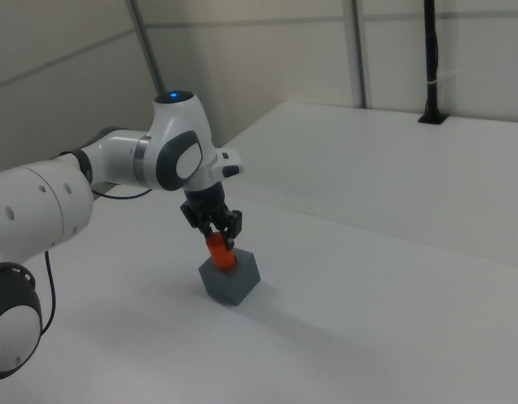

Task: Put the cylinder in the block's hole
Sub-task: 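Open the gripper and raise it away from the block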

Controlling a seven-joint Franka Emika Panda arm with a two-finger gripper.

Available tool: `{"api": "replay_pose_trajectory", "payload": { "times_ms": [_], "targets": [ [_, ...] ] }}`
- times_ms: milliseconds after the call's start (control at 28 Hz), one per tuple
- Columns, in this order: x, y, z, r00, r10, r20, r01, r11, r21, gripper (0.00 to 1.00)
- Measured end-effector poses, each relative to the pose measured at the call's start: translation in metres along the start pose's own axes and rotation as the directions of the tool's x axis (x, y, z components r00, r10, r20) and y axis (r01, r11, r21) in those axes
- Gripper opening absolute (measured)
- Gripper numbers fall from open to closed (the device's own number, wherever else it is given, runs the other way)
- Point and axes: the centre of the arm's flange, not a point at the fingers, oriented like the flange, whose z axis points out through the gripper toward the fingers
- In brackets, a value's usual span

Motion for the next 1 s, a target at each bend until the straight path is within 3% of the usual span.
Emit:
{"api": "replay_pose_trajectory", "payload": {
  "times_ms": [464, 786, 1000],
  "targets": [
    [0.003, 0.004, -0.011, 1.0, 0.006, -0.024, -0.006, 1.0, -0.002, 1.0],
    [0.0, 0.046, -0.054, 0.995, 0.063, -0.083, -0.066, 0.997, -0.04, 1.0],
    [-0.012, 0.106, -0.061, 0.999, 0.037, -0.021, -0.039, 0.995, -0.088, 1.0]
  ]
}}
